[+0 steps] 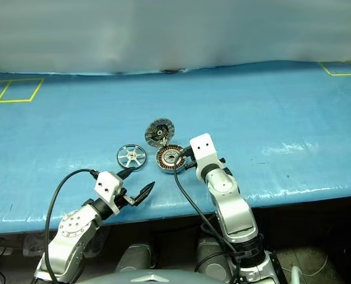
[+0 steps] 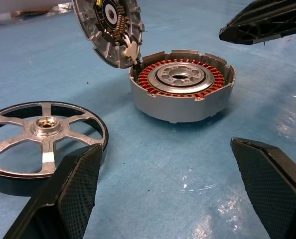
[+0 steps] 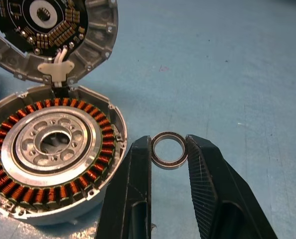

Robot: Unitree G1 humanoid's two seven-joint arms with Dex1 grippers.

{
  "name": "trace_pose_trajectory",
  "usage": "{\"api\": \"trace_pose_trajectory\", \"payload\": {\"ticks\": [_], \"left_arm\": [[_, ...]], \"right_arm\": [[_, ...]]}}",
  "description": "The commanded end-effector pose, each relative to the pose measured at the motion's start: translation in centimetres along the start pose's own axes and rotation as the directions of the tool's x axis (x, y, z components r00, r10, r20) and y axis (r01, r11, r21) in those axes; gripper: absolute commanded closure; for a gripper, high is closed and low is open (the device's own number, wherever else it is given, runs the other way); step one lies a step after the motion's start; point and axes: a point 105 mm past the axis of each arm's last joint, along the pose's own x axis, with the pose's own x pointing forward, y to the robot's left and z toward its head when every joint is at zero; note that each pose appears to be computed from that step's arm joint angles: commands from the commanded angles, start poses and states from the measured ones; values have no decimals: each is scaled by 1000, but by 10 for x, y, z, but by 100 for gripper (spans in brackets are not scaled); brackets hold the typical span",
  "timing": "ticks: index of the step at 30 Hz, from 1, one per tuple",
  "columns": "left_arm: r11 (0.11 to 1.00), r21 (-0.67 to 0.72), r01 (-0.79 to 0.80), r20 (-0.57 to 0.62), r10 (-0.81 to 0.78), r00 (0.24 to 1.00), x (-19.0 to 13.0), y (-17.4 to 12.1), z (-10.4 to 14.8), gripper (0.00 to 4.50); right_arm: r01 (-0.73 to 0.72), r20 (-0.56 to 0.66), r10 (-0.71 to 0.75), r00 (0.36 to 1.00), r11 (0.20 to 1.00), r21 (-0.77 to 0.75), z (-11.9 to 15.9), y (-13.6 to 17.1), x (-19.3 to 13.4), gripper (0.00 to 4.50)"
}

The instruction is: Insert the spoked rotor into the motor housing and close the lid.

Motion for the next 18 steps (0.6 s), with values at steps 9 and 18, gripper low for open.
{"api": "trace_pose_trajectory", "payload": {"ticks": [9, 18], "left_arm": [[1000, 6, -11, 36, 10, 999, -3, 0, 12, 0], [1000, 0, -10, 28, 10, 1000, -5, -2, 11, 0]], "right_arm": [[-84, 72, 81, 994, 996, 31, 14, 28, 20, 383], [-133, 83, 129, 988, 990, 43, 16, 45, 24, 383]]}}
